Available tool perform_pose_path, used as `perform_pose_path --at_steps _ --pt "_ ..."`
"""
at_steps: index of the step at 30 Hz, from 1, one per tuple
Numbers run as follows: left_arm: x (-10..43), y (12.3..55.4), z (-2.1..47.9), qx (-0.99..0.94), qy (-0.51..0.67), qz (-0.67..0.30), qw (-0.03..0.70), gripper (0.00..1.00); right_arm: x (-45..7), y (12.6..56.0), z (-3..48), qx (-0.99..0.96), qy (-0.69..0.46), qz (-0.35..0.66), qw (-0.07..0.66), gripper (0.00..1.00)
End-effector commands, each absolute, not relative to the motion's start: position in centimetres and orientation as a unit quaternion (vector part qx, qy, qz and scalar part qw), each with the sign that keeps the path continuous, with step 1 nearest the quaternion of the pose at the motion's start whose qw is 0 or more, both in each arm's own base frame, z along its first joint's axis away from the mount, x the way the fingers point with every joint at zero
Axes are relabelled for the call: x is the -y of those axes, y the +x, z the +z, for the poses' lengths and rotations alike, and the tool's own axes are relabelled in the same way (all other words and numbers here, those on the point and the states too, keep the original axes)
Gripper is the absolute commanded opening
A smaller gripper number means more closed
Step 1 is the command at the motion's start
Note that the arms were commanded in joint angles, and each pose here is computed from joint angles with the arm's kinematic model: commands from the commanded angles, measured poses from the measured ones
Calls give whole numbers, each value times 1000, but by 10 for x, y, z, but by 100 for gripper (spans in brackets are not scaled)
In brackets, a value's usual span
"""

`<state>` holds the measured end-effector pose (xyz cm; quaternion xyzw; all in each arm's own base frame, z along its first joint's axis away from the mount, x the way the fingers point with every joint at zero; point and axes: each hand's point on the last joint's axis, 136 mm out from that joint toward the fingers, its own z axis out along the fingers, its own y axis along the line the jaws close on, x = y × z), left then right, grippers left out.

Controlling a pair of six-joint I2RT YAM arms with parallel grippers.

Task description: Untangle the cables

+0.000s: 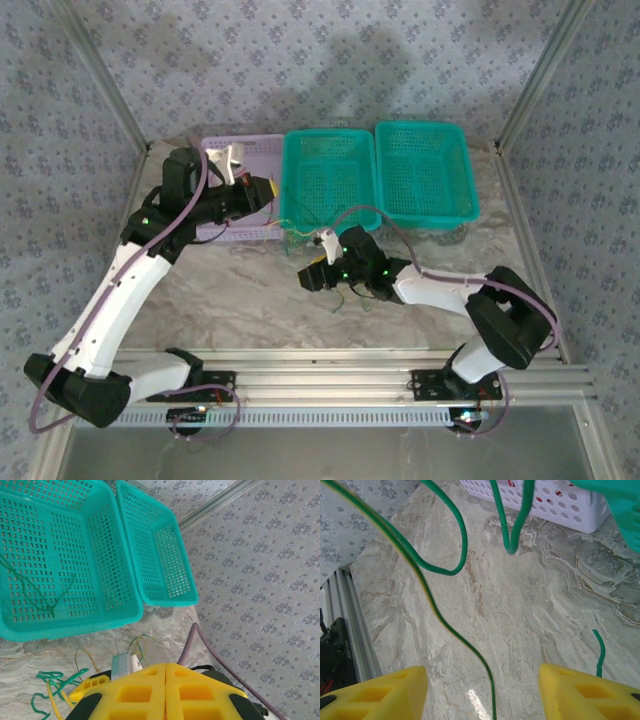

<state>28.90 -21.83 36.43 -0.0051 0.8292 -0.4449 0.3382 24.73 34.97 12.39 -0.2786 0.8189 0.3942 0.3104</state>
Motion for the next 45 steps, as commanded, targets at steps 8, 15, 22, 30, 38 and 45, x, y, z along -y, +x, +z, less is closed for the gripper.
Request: perform_pose_path --at_steps 8,15,22,30,38,45 --pt "208 280 392 -819 12 -434 376 0 -333 259 137 -827 -254 371 337 0" --pt "171 277 400 -835 11 -362 415 0 -255 278 128 -863 -148 314 368 0" --pt "153 272 406 -840 12 -331 430 0 -198 290 128 -878 -65 277 386 0" --pt "146 268 403 -845 16 -312 433 0 -165 296 178 -849 -9 296 437 0" --pt "162 274 379 -848 12 -348 400 0 -179 283 264 -815 -63 326 475 0" --pt "172 275 369 -849 15 -363 385 0 -191 274 315 -795 -103 341 491 0"
